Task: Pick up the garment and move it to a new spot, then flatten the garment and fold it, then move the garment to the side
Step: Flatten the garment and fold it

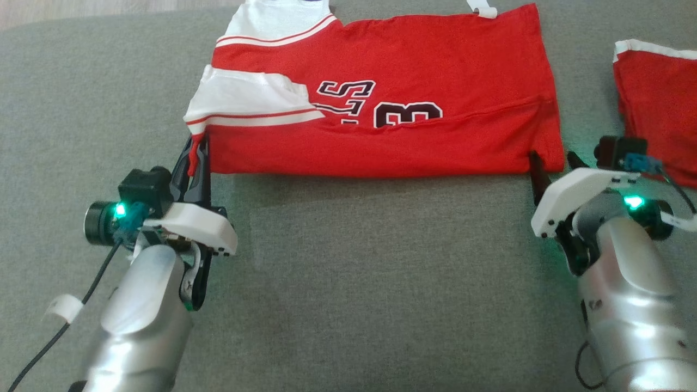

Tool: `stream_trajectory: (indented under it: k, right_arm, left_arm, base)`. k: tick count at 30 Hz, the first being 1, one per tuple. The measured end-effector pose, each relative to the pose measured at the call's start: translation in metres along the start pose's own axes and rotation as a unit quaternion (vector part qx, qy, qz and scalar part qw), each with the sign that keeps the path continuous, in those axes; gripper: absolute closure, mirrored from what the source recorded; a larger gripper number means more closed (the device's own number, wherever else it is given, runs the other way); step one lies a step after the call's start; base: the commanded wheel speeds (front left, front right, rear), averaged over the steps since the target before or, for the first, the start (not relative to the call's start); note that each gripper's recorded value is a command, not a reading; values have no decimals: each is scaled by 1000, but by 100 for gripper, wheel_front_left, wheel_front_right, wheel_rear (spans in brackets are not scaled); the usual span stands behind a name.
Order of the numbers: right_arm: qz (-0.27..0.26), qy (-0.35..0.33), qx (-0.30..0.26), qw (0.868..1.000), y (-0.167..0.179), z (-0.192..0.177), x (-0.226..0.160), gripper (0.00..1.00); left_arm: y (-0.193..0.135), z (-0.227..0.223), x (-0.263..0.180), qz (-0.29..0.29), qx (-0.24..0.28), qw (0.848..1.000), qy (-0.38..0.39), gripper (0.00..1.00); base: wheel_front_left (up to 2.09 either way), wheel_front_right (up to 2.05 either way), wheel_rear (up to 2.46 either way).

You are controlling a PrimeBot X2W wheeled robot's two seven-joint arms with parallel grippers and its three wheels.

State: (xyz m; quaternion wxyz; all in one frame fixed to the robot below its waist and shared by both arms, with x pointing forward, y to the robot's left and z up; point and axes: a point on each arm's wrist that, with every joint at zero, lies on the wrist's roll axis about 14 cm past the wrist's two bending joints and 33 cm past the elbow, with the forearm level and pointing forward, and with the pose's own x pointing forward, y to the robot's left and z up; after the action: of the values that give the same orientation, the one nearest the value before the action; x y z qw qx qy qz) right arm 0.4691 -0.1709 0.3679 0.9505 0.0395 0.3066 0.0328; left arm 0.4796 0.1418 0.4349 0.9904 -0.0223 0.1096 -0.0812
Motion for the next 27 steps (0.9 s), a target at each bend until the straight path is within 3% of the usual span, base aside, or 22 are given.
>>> stream_trajectory:
  k: [3, 5, 17, 27]
  right_arm:
    - [5, 6, -8, 1000, 5, 4, 6, 3]
    - [9, 9, -11, 1000, 8, 5, 7, 100]
    - [7, -32, -35, 999, 5, 14, -10, 100]
    - [7, -56, -17, 998, 0, 14, -57, 100]
  left_arm:
    - [0, 1, 0, 0, 2, 1000, -1, 100]
    - [0, 1, -1, -1, 3, 1000, 0, 100]
    - [-3, 1, -8, -8, 17, 1000, 3, 100]
    - [-5, -16, -58, -16, 25, 999, 18, 100]
  base:
    - [0, 0, 0]
    - [0, 0, 0]
    - [0, 0, 0]
    - [0, 0, 0]
